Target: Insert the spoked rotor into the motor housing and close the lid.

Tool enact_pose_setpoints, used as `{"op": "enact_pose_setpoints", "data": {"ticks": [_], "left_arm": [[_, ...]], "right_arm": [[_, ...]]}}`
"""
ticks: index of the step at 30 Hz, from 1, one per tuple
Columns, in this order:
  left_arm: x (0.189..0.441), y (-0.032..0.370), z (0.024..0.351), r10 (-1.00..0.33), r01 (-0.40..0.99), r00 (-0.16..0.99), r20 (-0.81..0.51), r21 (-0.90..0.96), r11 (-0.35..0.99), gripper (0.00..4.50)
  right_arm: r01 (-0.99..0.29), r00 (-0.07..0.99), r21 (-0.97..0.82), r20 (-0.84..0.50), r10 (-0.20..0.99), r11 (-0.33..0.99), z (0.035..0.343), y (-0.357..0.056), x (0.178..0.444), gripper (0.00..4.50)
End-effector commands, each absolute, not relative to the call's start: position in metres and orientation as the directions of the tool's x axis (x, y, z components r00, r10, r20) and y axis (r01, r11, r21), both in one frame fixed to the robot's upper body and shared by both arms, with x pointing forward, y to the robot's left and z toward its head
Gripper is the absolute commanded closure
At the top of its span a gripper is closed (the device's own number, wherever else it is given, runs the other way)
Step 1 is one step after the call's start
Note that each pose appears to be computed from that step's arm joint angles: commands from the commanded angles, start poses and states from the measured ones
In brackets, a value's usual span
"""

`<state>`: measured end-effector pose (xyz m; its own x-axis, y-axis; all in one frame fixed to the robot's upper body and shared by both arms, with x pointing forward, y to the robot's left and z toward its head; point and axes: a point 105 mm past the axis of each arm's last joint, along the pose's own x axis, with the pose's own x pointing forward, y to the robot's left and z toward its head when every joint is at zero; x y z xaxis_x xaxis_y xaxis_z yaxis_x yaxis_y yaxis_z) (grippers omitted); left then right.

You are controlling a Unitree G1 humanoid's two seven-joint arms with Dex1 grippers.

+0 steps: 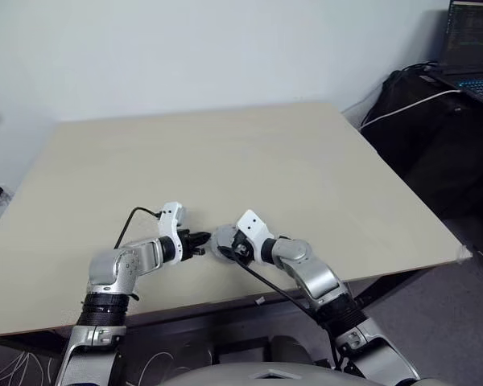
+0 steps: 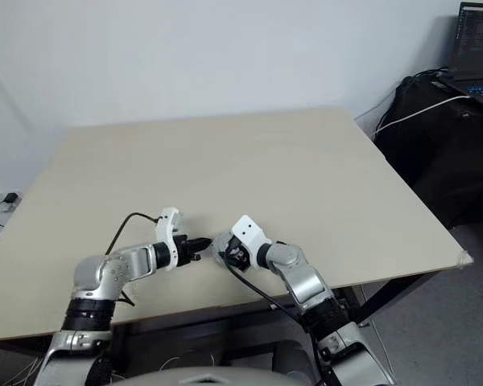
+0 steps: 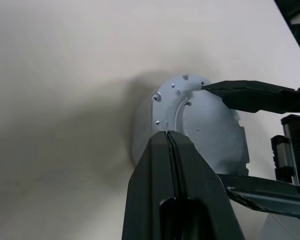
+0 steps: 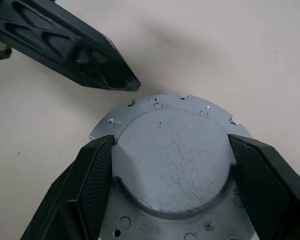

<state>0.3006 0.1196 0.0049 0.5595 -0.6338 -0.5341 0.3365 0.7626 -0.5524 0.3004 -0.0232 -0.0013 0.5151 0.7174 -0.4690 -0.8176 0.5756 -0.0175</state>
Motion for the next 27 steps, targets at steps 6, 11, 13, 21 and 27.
{"op": "enact_pose_setpoints", "data": {"ticks": [6, 11, 13, 21, 27], "left_arm": [[0.301, 0.102, 0.005, -0.69, 0.408, 0.471, -0.55, -0.558, 0.723, 4.5], [0.297, 0.097, 0.001, -0.696, 0.424, 0.432, -0.574, -0.552, 0.718, 4.5], [0.296, 0.096, 0.0, -0.695, 0.426, 0.426, -0.579, -0.549, 0.719, 4.5], [0.295, 0.097, -0.002, -0.693, 0.427, 0.422, -0.584, -0.546, 0.721, 4.5], [0.295, 0.095, -0.001, -0.699, 0.432, 0.422, -0.577, -0.55, 0.715, 4.5]], "right_arm": [[-0.812, 0.501, -0.013, -0.528, 0.686, 0.584, -0.014, -0.031, 0.296, 1.25], [-0.813, 0.502, -0.013, -0.521, 0.69, 0.582, -0.013, -0.03, 0.296, 1.25], [-0.821, 0.49, 0.006, -0.503, 0.712, 0.57, -0.009, -0.027, 0.295, 1.25], [-0.823, 0.512, 0.037, -0.385, 0.768, 0.567, 0.024, -0.019, 0.3, 0.03], [-0.817, 0.55, 0.011, -0.283, 0.785, 0.576, 0.06, -0.033, 0.298, 0.03]]}}
